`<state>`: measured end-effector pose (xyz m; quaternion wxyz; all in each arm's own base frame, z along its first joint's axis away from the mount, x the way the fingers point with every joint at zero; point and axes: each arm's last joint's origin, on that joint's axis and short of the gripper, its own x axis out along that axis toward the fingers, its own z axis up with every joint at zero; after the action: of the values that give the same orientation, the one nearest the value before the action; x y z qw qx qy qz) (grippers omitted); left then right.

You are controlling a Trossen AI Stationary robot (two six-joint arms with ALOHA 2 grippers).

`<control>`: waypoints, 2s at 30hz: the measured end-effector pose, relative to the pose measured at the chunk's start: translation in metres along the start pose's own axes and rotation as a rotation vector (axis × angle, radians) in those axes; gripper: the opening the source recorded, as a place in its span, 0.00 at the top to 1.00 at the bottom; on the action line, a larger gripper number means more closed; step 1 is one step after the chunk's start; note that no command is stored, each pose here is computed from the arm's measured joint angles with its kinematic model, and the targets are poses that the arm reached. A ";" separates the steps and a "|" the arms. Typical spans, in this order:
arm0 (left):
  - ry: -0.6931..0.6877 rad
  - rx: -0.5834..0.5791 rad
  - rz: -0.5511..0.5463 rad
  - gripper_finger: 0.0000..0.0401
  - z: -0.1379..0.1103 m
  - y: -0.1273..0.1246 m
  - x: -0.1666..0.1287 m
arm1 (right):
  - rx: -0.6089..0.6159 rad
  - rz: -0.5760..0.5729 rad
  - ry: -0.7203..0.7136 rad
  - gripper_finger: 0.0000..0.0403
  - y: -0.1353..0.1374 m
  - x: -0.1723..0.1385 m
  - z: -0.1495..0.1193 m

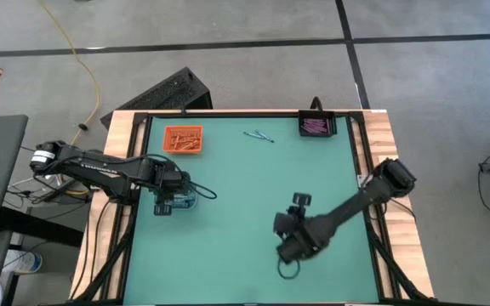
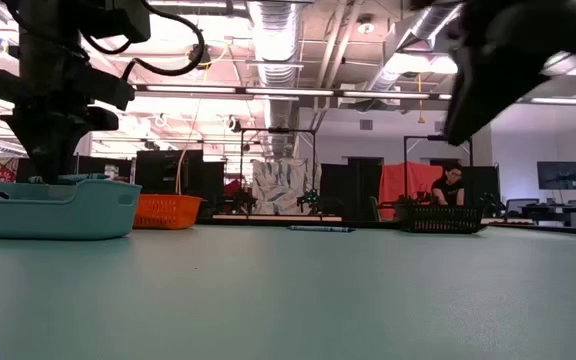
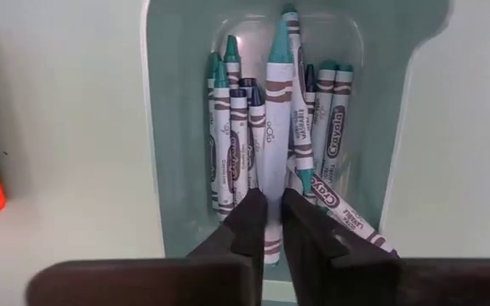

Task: Sort crayons
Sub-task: Put the blue crayon into the blue bin

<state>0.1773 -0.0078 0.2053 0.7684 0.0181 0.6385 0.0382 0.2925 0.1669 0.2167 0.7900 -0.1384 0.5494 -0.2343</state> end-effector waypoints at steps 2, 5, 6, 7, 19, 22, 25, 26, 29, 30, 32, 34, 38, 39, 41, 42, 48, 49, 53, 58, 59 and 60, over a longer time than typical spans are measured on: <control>0.000 -0.002 0.001 0.90 0.000 0.000 0.000 | -0.016 -0.029 0.013 0.70 -0.011 0.010 0.008; 0.000 -0.005 0.005 0.81 0.000 0.000 0.000 | -0.017 -0.077 0.031 0.70 -0.031 0.028 0.022; -0.001 -0.009 0.009 0.78 0.000 0.000 0.000 | -0.006 -0.085 0.045 0.70 -0.040 0.035 0.028; -0.001 -0.009 0.010 0.75 0.000 0.000 0.000 | 0.003 -0.090 0.063 0.70 -0.048 0.042 0.032; -0.205 -0.092 -0.016 0.63 0.026 -0.001 -0.020 | 0.024 0.077 0.198 0.66 -0.148 0.118 0.063; -0.336 -0.066 -0.038 0.63 0.038 -0.007 -0.026 | 0.047 0.165 0.197 0.62 -0.180 0.138 0.066; -0.482 -0.028 -0.060 0.63 0.050 -0.014 -0.032 | 0.078 0.280 0.180 0.59 -0.212 0.156 0.063; -0.533 -0.018 -0.066 0.62 0.054 -0.016 -0.034 | 0.088 0.308 0.177 0.58 -0.223 0.161 0.061; -0.655 0.012 -0.068 0.62 0.063 -0.022 -0.041 | 0.133 0.346 0.175 0.58 -0.255 0.176 0.052; -0.686 0.021 -0.059 0.62 0.065 -0.023 -0.043 | 0.151 0.351 0.172 0.59 -0.265 0.180 0.049; -0.737 0.036 -0.030 0.62 0.070 -0.026 -0.045 | 0.188 0.351 0.154 0.60 -0.283 0.188 0.043; -0.764 0.045 0.006 0.62 0.074 -0.028 -0.044 | 0.223 0.349 0.120 0.61 -0.297 0.194 0.040; -0.767 0.070 0.057 0.62 0.086 -0.032 -0.032 | 0.285 0.335 -0.001 0.63 -0.313 0.206 0.040; -0.756 0.082 0.063 0.62 0.089 -0.033 -0.026 | 0.293 0.343 -0.029 0.63 -0.313 0.208 0.039; -0.747 0.103 0.074 0.62 0.096 -0.035 -0.016 | 0.304 0.367 -0.069 0.64 -0.313 0.216 0.039; -0.729 0.118 0.079 0.62 0.098 -0.036 -0.011 | 0.304 0.379 -0.085 0.64 -0.311 0.221 0.041; -0.690 0.155 0.088 0.62 0.109 -0.041 0.014 | 0.305 0.414 -0.002 0.64 -0.301 0.254 0.040; -0.691 0.155 0.088 0.62 0.110 -0.042 0.016 | 0.309 0.416 0.011 0.64 -0.302 0.258 0.039; -0.702 0.152 0.073 0.62 0.112 -0.043 0.018 | 0.331 0.409 0.039 0.64 -0.305 0.271 0.035; -0.720 0.153 0.055 0.62 0.114 -0.043 0.017 | 0.309 0.391 0.122 0.64 -0.301 0.280 0.027; -0.730 0.152 0.054 0.62 0.114 -0.043 0.016 | 0.307 0.396 0.134 0.64 -0.300 0.282 0.026; -0.738 0.152 0.054 0.62 0.115 -0.043 0.016 | 0.306 0.398 0.141 0.64 -0.299 0.284 0.025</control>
<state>0.2947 -0.0474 0.2078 0.9420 0.1044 0.3189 0.0019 0.3323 -0.2374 0.1400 0.7919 0.1103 0.5778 -0.1637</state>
